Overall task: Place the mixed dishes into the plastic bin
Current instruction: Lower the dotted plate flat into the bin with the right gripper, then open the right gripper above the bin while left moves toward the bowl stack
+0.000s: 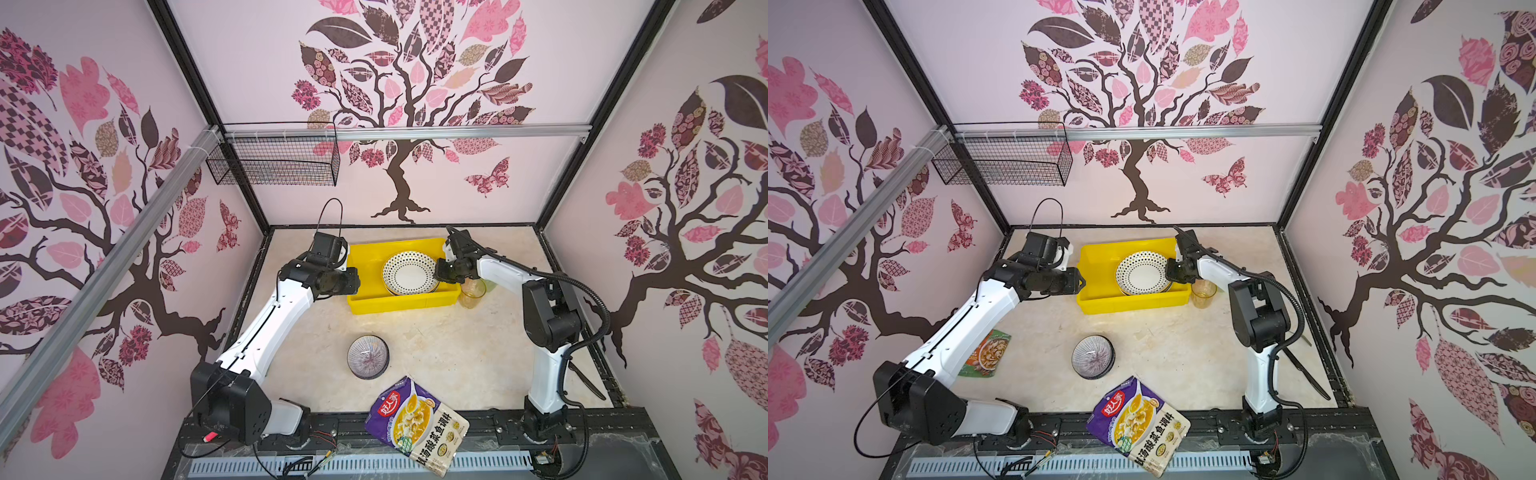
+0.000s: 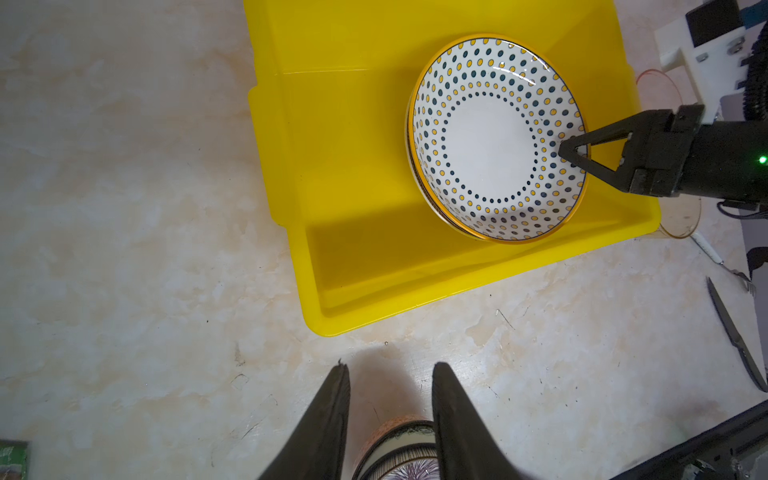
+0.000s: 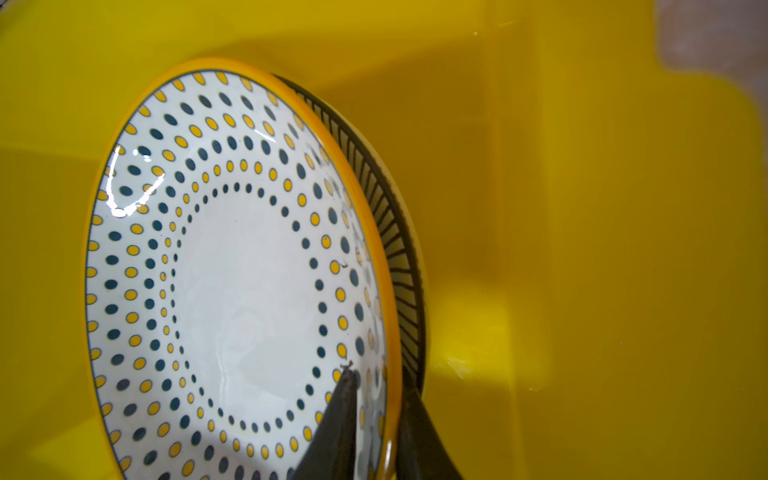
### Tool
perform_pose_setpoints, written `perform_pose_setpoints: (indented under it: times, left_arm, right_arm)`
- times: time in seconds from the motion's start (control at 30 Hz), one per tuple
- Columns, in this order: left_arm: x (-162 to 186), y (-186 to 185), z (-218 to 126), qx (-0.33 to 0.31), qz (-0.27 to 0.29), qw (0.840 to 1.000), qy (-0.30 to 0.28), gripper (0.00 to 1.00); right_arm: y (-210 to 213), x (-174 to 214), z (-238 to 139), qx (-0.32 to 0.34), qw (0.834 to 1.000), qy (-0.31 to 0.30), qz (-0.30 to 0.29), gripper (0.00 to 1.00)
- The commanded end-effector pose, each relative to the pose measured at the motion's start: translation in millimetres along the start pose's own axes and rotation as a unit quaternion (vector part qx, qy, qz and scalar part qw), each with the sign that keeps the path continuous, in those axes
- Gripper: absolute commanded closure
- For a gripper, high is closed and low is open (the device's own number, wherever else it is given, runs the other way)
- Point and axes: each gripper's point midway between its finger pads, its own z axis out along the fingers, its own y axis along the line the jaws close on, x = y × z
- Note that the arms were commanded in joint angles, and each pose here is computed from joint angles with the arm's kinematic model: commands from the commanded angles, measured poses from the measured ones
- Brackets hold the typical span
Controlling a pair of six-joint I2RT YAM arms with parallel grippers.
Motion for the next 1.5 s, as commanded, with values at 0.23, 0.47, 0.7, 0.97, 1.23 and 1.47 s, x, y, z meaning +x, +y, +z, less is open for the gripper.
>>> perform_pose_setpoints:
  times: [0.23,0.47,0.7,0.97,1.23,1.47]
  left_arm:
    - [-6.6,-4.1,-10.1,0.012,-0.001,1.000,-0.019,0.63]
    - [-4.4,-3.3,-8.6,0.011,0.001,1.000,-0.017,0.63]
    - [-2.5,-3.8,-5.9,0.014,0.000,1.000,-0.014,0.63]
    - [-4.8,-5.6,-7.9,0.018,0.002,1.000,-0.021,0.62]
    - [-1.2,-5.8,-6.2,0.020,0.007,1.000,-0.013,0.62]
    - [12.9,-1.0,-2.7,0.014,0.008,1.000,0.010,0.62]
  right_arm:
    - [-18.4,6.5,-13.3,0.037,0.999,0.020,0.007,0.76]
    - [-10.1,3.9,-15.7,0.020,1.000,0.021,0.010,0.72]
    - [-6.7,1.8,-16.2,0.031,0.999,0.020,0.006,0.70]
    - [-14.3,-0.1,-9.6,0.071,0.997,0.025,-0.001,0.70]
    - [-6.4,4.7,-6.4,0.059,0.998,0.034,-0.004,0.70]
    - [16.0,-6.5,-27.3,0.027,0.999,0.009,-0.015,0.70]
